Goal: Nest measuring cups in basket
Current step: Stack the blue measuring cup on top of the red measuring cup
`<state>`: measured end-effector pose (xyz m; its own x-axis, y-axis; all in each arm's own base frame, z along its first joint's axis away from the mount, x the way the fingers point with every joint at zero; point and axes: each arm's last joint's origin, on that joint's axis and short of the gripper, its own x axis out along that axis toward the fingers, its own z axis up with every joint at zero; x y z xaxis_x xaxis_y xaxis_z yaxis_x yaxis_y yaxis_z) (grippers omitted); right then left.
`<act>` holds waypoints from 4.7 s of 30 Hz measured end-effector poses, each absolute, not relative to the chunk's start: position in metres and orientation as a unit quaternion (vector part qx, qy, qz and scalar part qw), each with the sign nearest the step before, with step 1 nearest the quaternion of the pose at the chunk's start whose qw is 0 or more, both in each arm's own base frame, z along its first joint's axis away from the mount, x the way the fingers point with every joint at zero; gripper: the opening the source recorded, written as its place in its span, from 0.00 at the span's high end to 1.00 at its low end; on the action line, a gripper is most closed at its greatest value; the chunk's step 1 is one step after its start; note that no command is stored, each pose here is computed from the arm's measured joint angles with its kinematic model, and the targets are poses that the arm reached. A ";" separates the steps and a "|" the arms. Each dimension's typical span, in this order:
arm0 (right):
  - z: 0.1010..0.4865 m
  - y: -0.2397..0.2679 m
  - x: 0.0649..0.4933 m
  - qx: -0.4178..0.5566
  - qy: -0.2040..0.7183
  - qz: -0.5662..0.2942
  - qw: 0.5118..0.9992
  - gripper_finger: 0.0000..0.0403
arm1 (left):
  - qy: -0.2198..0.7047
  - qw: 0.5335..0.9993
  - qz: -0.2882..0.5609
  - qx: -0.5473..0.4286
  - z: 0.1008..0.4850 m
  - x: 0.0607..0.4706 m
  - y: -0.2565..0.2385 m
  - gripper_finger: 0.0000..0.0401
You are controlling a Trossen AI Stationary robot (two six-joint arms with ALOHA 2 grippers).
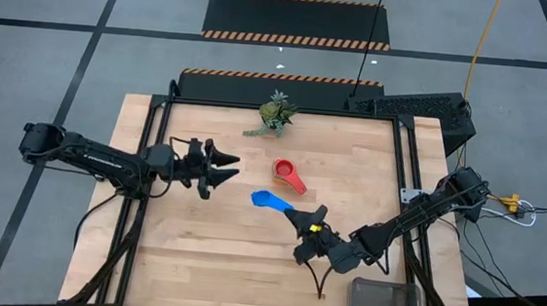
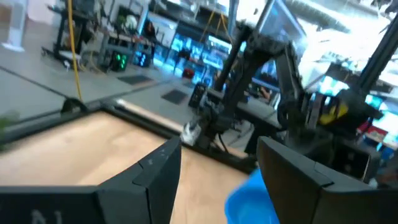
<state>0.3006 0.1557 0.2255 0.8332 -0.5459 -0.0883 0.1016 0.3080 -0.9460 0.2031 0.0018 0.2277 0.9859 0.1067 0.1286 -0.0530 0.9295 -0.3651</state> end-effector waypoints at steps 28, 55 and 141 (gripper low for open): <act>0.221 0.115 0.318 -0.415 0.203 -0.268 0.845 1.00 | -0.050 0.976 0.076 -0.199 0.231 0.191 0.016 0.47; 0.195 0.082 0.308 -0.463 0.319 -0.315 0.764 1.00 | -0.015 0.979 0.083 -0.186 0.224 0.191 0.017 0.47; 0.142 0.056 0.283 -0.543 0.293 -0.241 0.749 0.94 | -0.001 0.978 0.107 -0.178 0.220 0.191 0.018 0.47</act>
